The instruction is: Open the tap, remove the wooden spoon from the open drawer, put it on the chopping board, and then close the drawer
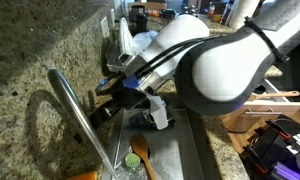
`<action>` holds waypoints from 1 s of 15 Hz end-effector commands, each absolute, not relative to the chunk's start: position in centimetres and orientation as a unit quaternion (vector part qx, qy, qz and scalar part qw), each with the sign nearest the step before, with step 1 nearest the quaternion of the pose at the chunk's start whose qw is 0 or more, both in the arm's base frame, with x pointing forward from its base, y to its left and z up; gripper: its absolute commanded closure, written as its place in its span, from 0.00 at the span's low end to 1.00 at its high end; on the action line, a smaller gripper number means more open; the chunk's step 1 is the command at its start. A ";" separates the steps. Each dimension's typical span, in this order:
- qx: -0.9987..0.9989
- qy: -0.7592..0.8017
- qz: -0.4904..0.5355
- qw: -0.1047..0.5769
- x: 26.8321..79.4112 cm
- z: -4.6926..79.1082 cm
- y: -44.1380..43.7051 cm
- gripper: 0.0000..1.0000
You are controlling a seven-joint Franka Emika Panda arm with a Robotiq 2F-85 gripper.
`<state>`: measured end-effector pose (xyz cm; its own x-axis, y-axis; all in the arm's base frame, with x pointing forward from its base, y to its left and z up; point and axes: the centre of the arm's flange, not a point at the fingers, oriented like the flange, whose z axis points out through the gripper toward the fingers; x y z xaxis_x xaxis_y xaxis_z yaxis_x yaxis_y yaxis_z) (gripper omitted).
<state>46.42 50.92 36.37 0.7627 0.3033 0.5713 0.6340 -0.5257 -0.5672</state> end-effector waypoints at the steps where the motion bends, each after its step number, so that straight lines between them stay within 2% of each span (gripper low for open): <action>1: -0.855 -0.269 -0.203 0.395 46.1 36.1 50.5 0.00; 8: -0.919 -0.182 -0.053 0.346 43.3 35.7 49.5 0.00; 10: -0.938 -0.164 -0.039 0.302 42.9 36.7 48.4 0.00; 11: -0.919 -0.178 -0.052 0.348 44.5 35.0 49.5 0.00; 15: -0.921 -0.177 -0.053 0.343 44.3 35.5 49.6 0.00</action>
<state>44.26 49.62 35.47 0.9317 0.2899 0.2188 0.3624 -0.7016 -0.6135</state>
